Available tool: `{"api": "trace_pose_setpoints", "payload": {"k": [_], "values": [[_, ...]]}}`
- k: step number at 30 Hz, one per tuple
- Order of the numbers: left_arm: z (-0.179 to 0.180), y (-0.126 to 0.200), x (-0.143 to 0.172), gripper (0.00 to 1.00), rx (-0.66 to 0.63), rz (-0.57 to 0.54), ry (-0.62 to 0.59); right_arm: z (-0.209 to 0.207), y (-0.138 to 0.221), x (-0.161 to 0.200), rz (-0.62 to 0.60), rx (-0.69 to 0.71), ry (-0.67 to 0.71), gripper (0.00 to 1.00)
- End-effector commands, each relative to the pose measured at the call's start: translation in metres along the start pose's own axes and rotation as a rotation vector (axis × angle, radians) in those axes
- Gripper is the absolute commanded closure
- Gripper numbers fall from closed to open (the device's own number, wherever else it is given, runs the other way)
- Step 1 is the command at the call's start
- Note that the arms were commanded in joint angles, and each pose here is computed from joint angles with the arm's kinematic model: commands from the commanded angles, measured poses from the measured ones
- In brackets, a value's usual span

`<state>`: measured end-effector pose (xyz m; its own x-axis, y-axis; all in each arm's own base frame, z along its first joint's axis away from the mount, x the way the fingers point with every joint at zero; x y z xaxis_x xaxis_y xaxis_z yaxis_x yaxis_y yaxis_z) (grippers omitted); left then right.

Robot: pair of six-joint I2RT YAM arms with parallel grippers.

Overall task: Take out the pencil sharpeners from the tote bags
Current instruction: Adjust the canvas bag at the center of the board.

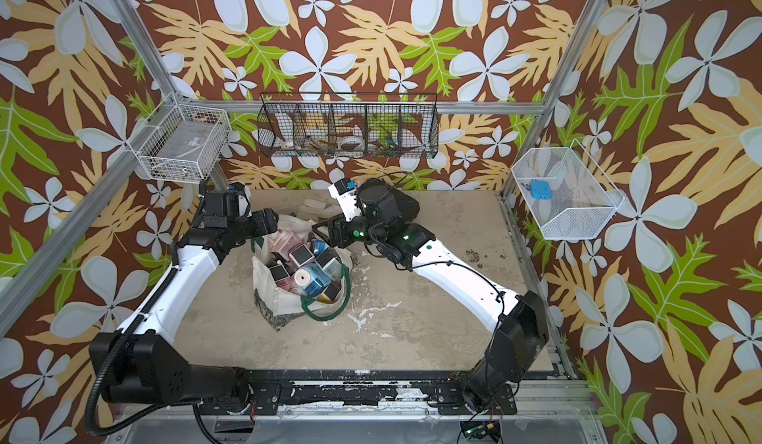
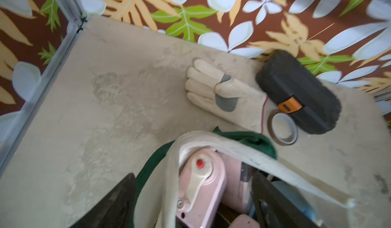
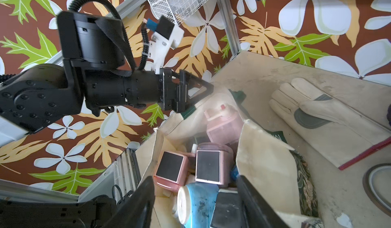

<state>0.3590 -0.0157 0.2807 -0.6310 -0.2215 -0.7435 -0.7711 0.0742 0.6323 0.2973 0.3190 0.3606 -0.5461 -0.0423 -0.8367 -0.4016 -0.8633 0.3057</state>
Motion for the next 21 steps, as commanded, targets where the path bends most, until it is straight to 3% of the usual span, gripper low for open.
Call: {"api": "trace_pose_setpoints", "payload": {"k": [1, 4, 7, 12, 14, 15, 21], "values": [[0.004, -0.009, 0.011, 0.13, -0.013, 0.038, -0.002, 0.005, 0.006, -0.003, -0.019, -0.014, 0.017, 0.38], [0.007, -0.025, 0.028, 0.16, -0.012, 0.106, 0.005, 0.002, 0.01, 0.002, -0.012, 0.011, 0.026, 0.38], [0.004, -0.031, 0.031, 0.31, 0.017, 0.135, 0.014, 0.0, 0.012, 0.004, -0.014, 0.023, 0.031, 0.38], [-0.005, -0.014, 0.017, 0.73, 0.085, 0.065, 0.027, -0.006, 0.007, 0.019, 0.019, 0.027, 0.012, 0.39], [-0.009, -0.003, 0.008, 0.95, 0.102, 0.016, 0.023, -0.009, 0.006, 0.023, 0.033, 0.032, 0.008, 0.4], [-0.01, 0.004, 0.004, 1.0, 0.112, -0.012, 0.021, -0.009, 0.005, 0.027, 0.04, 0.031, 0.005, 0.41], [-0.031, 0.034, 0.004, 1.0, 0.317, -0.094, -0.004, -0.011, 0.001, 0.06, 0.132, 0.035, 0.008, 0.47]]}}
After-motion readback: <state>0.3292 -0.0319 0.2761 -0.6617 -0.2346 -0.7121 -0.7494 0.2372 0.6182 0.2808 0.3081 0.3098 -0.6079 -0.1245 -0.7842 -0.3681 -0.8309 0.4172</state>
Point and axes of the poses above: each gripper's point midway between its finger pads, its own y axis back along the fingers, its own z axis along the line the jaws close on, x = y × z, the point moved 7 cm from there along y, back along the fingers, and after that the axes turned 2 degrees about -y, right-handed, at the moved point
